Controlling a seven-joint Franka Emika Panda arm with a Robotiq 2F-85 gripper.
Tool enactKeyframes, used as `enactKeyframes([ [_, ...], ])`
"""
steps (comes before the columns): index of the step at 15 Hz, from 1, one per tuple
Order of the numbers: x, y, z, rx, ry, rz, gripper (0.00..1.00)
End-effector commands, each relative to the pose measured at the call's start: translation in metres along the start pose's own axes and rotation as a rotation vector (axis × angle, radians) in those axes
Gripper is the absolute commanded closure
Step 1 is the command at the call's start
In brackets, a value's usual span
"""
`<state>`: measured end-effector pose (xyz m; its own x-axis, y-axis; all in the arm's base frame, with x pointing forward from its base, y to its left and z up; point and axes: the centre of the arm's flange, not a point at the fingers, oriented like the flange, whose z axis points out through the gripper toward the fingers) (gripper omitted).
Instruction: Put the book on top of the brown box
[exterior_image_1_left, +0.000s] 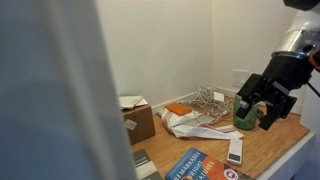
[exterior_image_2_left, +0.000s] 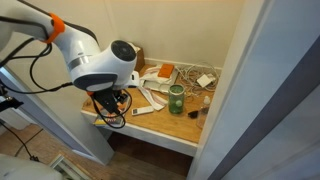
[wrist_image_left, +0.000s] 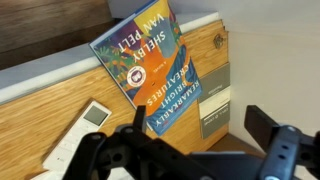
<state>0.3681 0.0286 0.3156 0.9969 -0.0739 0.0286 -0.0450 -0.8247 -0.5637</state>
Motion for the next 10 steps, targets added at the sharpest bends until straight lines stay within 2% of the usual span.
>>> enactKeyframes([
  [1,-0.047,0.054,0.044,0.105,-0.083,-0.027,0.00],
  [5,-0.059,0.087,0.073,0.201,-0.131,-0.053,0.00],
  [8,-0.069,0.102,0.093,0.244,-0.160,-0.066,0.00],
  [9,-0.036,0.095,0.074,0.213,-0.150,-0.059,0.00],
  [10,-0.040,0.101,0.081,0.220,-0.162,-0.060,0.00],
])
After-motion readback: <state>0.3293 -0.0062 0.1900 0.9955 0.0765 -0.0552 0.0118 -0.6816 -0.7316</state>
